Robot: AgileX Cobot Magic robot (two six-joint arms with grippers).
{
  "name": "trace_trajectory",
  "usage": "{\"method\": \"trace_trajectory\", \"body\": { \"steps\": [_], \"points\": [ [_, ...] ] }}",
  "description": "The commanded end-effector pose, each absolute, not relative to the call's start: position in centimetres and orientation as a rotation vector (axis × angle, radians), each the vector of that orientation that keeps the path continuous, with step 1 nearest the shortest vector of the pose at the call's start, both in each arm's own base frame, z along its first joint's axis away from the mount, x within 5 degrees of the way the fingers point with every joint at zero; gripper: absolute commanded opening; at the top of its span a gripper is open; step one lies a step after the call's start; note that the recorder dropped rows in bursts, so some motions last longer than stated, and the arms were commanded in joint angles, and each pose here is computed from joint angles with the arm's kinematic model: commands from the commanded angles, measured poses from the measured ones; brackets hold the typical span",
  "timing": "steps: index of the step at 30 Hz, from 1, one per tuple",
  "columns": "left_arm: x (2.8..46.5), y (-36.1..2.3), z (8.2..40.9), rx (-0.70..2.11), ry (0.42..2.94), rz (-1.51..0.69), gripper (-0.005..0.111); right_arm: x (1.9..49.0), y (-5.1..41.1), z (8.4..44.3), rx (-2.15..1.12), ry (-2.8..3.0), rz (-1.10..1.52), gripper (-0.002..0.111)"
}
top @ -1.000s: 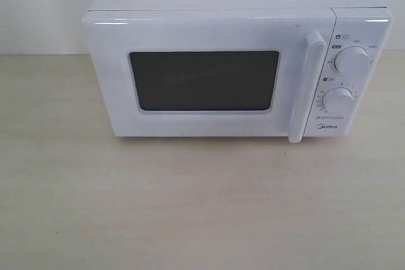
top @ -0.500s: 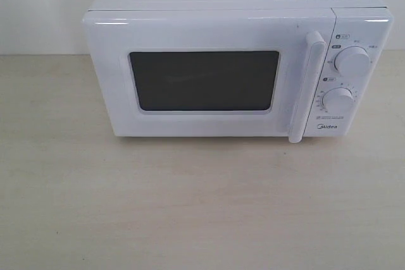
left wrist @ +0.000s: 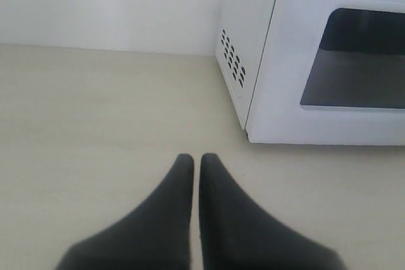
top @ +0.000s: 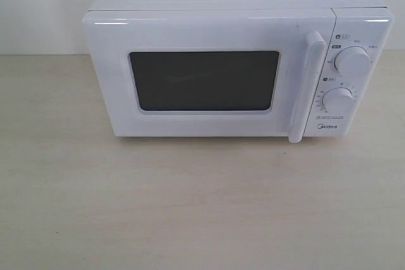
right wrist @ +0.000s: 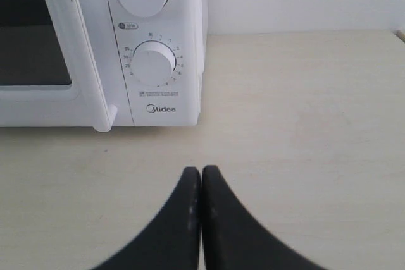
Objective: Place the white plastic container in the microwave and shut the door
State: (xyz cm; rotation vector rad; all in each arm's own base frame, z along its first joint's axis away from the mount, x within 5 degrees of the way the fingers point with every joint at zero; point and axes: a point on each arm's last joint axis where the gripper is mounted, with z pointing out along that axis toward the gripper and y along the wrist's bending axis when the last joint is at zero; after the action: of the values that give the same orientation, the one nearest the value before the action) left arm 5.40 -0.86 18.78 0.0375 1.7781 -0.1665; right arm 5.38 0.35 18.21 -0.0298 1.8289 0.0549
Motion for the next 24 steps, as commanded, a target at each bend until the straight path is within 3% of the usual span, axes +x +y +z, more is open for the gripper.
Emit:
{"method": "trace_trajectory", "body": {
  "steps": [1,24],
  "points": [
    [5.38,-0.84,18.63,0.042,1.783,-0.157,0.004,5.36,0.34,18.31,-0.030,1.817,0.053,0.000],
    [5.40,-0.65,18.57,0.011,1.790,-0.132,0.004,5.36,0.34,18.31,-0.030,1.817,0.053,0.000]
  ]
}}
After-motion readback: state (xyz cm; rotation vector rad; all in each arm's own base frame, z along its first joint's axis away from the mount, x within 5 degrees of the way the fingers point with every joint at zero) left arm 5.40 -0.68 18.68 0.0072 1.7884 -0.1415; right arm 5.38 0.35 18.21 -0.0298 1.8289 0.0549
